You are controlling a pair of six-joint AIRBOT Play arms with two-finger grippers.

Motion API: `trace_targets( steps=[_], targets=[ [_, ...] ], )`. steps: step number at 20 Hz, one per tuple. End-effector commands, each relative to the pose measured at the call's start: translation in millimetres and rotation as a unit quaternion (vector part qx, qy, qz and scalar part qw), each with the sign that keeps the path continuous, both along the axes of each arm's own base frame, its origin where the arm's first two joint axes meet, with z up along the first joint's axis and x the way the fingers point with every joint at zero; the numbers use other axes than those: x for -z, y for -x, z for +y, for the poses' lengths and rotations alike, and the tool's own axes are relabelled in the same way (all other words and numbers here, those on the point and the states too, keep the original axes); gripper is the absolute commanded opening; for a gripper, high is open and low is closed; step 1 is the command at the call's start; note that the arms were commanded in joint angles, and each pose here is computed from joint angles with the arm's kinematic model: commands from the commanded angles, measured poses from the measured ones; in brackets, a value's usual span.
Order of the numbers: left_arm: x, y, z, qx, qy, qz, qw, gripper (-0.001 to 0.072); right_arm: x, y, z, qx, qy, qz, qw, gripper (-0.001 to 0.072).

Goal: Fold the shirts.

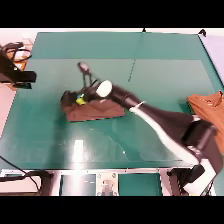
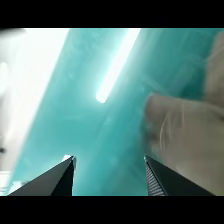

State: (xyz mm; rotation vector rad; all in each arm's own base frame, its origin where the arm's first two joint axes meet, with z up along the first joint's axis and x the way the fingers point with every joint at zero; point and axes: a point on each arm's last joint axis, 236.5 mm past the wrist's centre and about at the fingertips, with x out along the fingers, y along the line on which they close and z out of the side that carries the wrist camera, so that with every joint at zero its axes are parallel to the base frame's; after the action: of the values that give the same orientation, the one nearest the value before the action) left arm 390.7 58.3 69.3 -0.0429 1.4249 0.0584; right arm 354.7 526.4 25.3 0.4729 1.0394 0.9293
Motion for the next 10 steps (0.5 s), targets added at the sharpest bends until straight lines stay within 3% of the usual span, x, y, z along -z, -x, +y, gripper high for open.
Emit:
trace_targets(
  steps=[1, 6, 8, 10],
  targets=[
    [6.0, 13.7, 34.8, -0.025, 0.003, 0.004, 1.000, 0.0027, 39.3, -7.0, -1.2, -0.028, 0.057, -0.056, 0.996, 0.0487],
    [7.5, 12.3, 50.9, -0.049, 0.013, -0.011, 0.999, 0.0027, 10.5, -103.5, -213.3, 0.063, 0.171, 0.022, 0.983, 0.0486],
    [7.3, 11.3, 49.4, -0.049, 0.016, -0.013, 0.999, 0.0027, 16.5, -111.8, -290.0, 0.107, 0.186, 0.078, 0.974, 0.0490],
    [6.4, 7.2, 41.3, -0.047, 0.034, -0.021, 0.998, 0.0027, 43.2, -100.5, -334.6, 0.131, 0.187, 0.146, 0.963, 0.0550]
  ],
)
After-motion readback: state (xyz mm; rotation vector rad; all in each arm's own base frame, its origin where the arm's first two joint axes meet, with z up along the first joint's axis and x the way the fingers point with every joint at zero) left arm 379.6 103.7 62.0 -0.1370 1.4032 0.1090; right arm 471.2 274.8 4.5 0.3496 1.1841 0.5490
